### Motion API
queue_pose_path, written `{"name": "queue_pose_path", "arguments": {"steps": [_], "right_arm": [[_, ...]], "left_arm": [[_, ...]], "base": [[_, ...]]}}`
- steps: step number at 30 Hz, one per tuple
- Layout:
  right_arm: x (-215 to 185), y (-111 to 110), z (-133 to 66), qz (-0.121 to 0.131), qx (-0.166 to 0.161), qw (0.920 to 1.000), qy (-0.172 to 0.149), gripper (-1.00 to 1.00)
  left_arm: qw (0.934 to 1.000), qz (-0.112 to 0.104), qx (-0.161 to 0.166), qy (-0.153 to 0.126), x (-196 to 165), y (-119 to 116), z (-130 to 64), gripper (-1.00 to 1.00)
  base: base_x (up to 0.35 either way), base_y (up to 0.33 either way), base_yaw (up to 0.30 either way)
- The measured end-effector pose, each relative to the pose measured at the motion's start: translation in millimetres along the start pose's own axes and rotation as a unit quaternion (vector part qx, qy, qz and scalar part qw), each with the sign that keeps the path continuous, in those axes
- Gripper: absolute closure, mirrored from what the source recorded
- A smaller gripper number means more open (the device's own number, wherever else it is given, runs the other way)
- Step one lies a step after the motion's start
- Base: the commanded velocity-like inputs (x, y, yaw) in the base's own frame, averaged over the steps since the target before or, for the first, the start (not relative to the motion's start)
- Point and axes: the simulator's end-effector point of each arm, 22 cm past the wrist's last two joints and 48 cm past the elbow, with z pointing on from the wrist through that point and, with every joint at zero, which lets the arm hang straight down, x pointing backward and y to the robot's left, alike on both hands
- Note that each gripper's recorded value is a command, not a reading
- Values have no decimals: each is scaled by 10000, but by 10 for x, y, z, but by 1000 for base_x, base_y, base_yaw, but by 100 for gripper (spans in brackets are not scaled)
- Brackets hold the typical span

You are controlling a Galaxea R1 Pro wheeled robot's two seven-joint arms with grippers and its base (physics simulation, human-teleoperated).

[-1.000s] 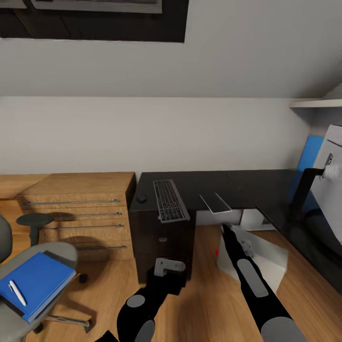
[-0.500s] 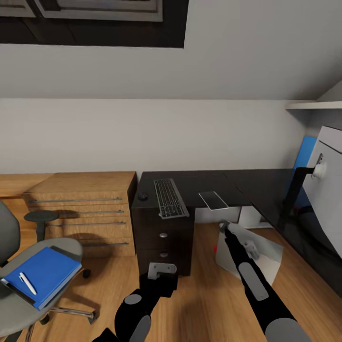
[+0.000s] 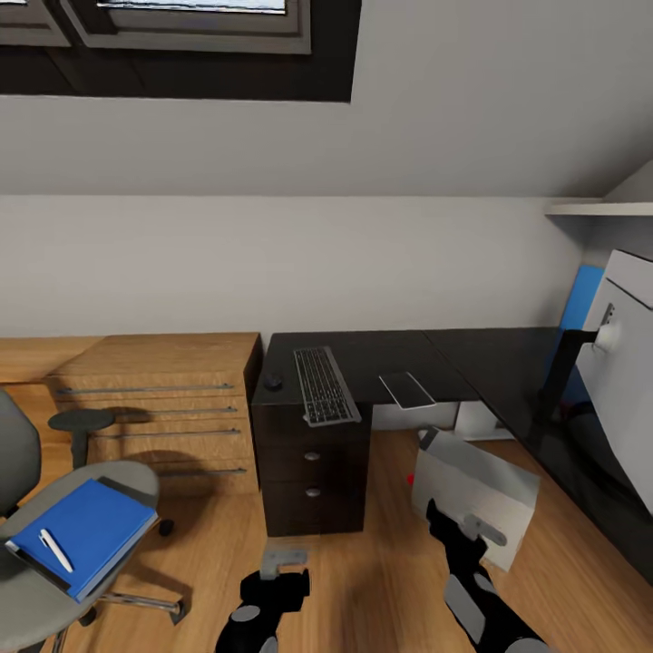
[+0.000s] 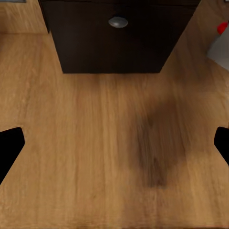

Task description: In the bedroom, organize the workspace by keeping the computer under the desk, ensuring the monitor is on the desk, placing the keyboard on the desk next to the monitor, placing the mouse on the desk next to the keyboard, moving the folder from the swivel chair onto the desk next to the mouse, stacking the notebook on top of the folder with the pen on top of the notebook, and positioning the swivel chair next to the desk.

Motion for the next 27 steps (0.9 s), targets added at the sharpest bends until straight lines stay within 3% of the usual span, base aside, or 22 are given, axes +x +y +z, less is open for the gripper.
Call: {"name": "queue_pose_path", "arguments": {"steps": [3,9,16,20,24,27], "right_arm": [[231,-169,-139,-428,89,9990,32,-100],[546,-408,-365,-818,231,9958,348,-100],[747,-571,-587,-1254,240,9895,681,-100],[1078,-557,-773,-1191,193,9870,1059,-100],[1226,-653,-931,-1126,370,9845,1293,-100],[1208,-548,-967,-1027,360,9858,1282,-100]], "left_arm": [[9997,-41,-221,132,271,168,84,-100],[9974,5,-568,446,788,451,126,-100],[9933,95,-897,724,1265,755,46,-100],[9946,-116,-793,665,1190,631,92,-100],[9950,-197,-709,672,1195,495,49,-100],[9948,-244,-719,681,1190,419,0,-100]], "base": [[0,0,0],[0,0,0],[0,0,0],[0,0,0],[0,0,0],[0,0,0]]}}
